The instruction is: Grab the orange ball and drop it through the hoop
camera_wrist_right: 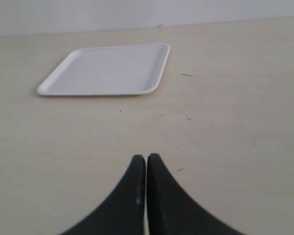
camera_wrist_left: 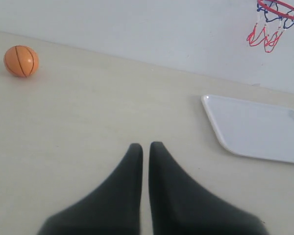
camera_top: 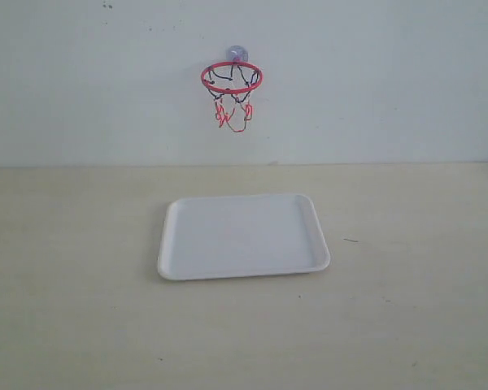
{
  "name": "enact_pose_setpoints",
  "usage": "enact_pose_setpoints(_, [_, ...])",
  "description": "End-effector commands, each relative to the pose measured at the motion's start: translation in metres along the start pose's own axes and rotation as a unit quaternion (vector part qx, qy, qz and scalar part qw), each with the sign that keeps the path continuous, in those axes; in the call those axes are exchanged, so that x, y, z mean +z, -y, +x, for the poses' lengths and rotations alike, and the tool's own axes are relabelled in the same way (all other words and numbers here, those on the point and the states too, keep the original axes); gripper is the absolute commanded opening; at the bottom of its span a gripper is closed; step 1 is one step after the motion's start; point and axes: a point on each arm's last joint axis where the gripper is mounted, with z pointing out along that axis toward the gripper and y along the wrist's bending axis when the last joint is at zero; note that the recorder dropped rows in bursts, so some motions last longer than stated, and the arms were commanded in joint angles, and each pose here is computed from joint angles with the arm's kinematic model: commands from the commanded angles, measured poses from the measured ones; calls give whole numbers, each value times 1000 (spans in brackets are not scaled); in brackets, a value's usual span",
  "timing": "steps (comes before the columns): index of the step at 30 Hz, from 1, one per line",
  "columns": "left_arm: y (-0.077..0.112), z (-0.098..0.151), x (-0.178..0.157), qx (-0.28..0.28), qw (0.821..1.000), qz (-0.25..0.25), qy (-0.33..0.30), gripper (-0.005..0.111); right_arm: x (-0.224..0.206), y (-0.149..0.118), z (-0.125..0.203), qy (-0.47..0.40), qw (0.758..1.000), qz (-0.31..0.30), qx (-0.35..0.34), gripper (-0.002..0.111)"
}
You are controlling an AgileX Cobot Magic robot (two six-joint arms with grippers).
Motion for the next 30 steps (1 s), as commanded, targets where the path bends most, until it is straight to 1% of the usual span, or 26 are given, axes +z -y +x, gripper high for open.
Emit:
enact_pose_setpoints(1, [0, 1, 0, -2, 1000, -1, 2, 4, -2, 8, 0, 2, 999, 48, -12, 0])
enact_pose_setpoints(2, [0, 1, 0, -2, 1000, -1, 2, 4, -2, 12, 1, 1, 998, 66, -5, 0])
enact_pose_setpoints(3, [0, 1, 0, -2, 1000, -1, 2, 4, -3, 15, 1, 4, 996, 83, 25, 0])
enact_pose_setpoints(5, [0, 1, 0, -2, 1000, -1, 2, 4, -3, 18, 1, 3, 994, 100, 49, 0])
enact_pose_setpoints(7, [0, 1, 0, -2, 1000, -1, 2, 4, -4, 19, 0, 10, 993, 108, 56, 0])
enact_pose_setpoints(30, [0, 1, 0, -2, 1000, -1, 2, 4, -4, 20, 0, 12, 992, 110, 55, 0])
